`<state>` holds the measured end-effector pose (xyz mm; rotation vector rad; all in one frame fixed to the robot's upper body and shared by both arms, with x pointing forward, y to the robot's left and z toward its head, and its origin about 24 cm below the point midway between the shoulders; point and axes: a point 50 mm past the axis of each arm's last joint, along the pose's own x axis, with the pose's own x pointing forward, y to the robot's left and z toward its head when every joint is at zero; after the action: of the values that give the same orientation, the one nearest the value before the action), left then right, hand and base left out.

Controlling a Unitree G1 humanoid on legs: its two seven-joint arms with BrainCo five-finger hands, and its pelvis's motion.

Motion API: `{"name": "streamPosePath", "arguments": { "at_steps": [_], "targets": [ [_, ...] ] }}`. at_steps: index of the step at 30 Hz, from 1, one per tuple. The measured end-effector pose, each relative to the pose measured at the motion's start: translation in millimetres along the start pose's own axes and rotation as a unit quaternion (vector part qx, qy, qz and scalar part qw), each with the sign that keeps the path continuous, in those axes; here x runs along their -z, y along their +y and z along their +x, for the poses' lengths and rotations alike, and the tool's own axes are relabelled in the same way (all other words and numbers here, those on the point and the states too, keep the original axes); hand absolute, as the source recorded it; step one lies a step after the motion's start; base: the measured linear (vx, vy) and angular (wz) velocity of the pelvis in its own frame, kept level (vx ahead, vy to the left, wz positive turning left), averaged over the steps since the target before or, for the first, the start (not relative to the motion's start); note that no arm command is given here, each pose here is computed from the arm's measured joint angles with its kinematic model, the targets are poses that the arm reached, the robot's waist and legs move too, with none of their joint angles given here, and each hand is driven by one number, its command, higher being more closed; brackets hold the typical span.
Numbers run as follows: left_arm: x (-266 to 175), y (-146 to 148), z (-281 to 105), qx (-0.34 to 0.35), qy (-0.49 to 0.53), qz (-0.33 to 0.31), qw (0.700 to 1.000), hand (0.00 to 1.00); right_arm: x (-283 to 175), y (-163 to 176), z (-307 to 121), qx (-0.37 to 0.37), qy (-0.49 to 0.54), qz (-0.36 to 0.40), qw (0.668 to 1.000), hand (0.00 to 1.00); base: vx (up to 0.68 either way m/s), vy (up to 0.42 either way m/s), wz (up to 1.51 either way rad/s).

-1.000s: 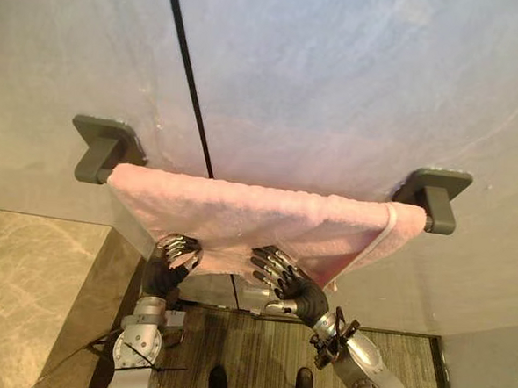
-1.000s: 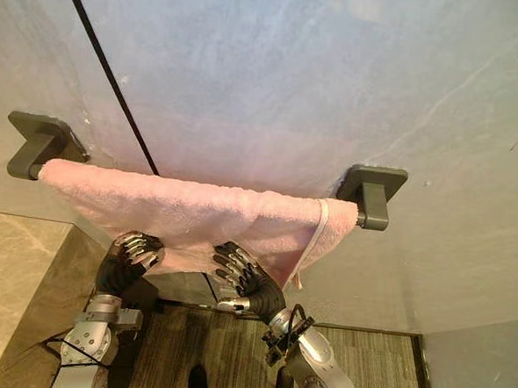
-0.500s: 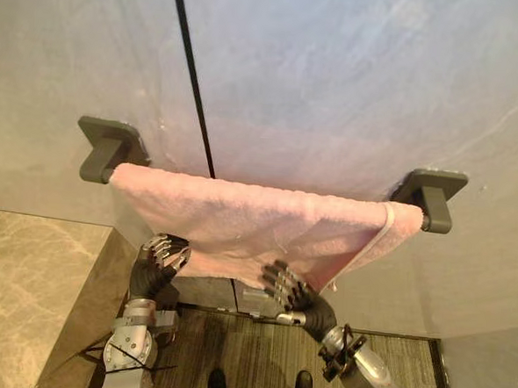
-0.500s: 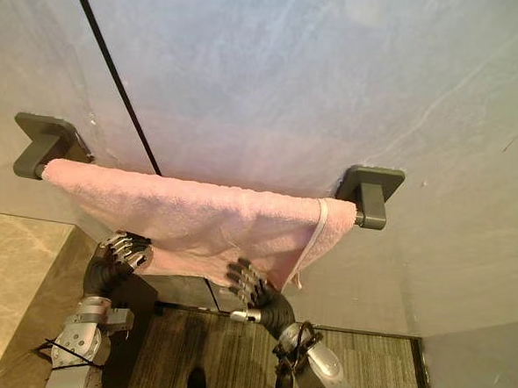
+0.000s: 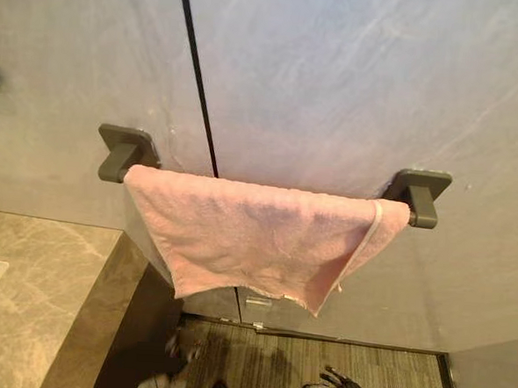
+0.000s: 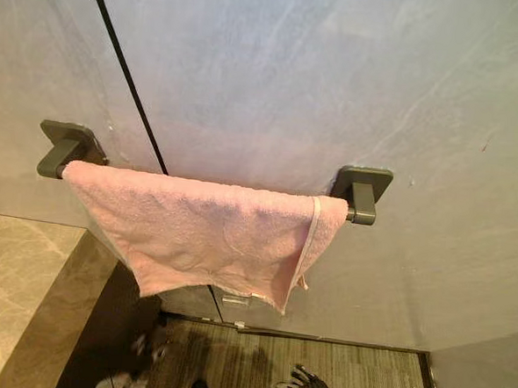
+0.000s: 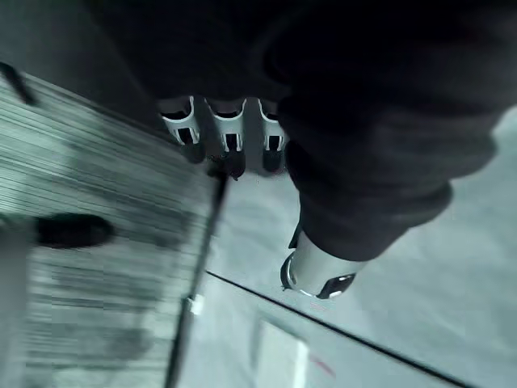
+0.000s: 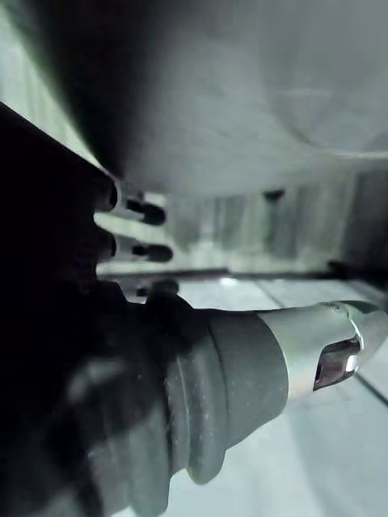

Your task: Organize washtable

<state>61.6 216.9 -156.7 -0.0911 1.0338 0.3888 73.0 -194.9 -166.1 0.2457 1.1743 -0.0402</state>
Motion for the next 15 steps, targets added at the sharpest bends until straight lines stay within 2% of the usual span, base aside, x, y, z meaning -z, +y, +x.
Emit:
{"name": "streamPosePath", "arguments": {
  "at_steps": [3,7,10,15],
  "targets": [
    [31,22,-6,-0.073,0.073,-0.052,0.993,0.0,16,-15,-4,0.066,0.026,0.04,0.997,0.0,-0.04,-0.014,0.05],
    [54,27,-16,-0.086,0.113,-0.087,0.986,0.0,23,-19,-6,0.093,0.035,0.042,0.994,0.0,-0.06,-0.023,0.23],
    [55,25,-16,-0.088,0.114,-0.132,0.981,0.0,15,-15,-4,0.092,0.033,-0.003,0.995,0.0,-0.08,-0.023,0.42],
    [31,12,-5,-0.074,0.08,-0.149,0.983,0.0,-23,-2,4,0.072,-0.018,-0.1,0.992,0.0,-0.08,-0.041,0.34]
  ]
}}
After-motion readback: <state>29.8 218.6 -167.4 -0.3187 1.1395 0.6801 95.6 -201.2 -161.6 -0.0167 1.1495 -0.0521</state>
